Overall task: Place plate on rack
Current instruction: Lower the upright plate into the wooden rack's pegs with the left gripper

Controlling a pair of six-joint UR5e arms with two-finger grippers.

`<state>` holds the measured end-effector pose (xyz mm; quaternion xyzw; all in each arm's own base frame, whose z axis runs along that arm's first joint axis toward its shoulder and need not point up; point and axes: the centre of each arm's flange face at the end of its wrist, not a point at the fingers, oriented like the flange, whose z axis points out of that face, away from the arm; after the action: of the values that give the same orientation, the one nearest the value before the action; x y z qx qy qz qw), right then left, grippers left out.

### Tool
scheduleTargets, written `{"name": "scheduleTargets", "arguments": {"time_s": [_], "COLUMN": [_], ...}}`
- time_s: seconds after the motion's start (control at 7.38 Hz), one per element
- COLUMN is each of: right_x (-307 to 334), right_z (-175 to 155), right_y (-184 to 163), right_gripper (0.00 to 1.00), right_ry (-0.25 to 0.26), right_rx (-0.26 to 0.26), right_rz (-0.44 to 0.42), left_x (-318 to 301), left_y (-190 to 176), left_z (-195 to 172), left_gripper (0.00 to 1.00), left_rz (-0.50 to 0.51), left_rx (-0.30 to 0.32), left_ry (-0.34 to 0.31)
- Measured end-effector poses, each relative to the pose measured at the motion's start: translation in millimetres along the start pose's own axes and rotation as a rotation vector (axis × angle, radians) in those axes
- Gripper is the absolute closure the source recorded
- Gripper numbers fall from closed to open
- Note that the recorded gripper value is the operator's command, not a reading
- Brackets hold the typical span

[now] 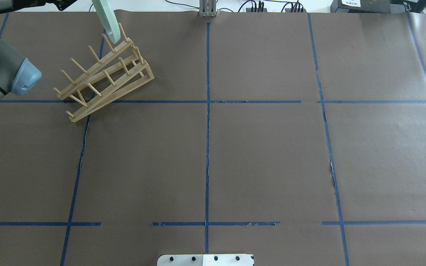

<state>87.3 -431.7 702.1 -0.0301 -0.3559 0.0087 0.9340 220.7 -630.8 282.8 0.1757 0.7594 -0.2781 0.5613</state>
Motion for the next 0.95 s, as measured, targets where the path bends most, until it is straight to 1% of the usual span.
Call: {"name": "scheduleTargets", "arguments": {"time_s": [0.14,0.41,0.95], "right_x": [0.0,0.2,0.1], "right_z": [-0.1,-0.3,-0.2], "right_y": [0.0,0.1,0.0], "right_gripper": [0.00,0.00,0.00], "right_ry": [0.000,0.000,0.000], "right_rx": [0.000,0.001,0.000], "right_rz": [0.000,0.000,0.000], "left_x": [-6.4,-18.9,-42.1], "left_y": [2.3,10.6,35.0], "left_z": [5.5,15.3,33.0], "left_gripper": [1.00,1.00,1.00], "left_rz": [-0.006,-0.016,-0.027], "left_rx": [0.020,0.037,0.008], "left_ry": [0.000,-0.009,-0.041]}}
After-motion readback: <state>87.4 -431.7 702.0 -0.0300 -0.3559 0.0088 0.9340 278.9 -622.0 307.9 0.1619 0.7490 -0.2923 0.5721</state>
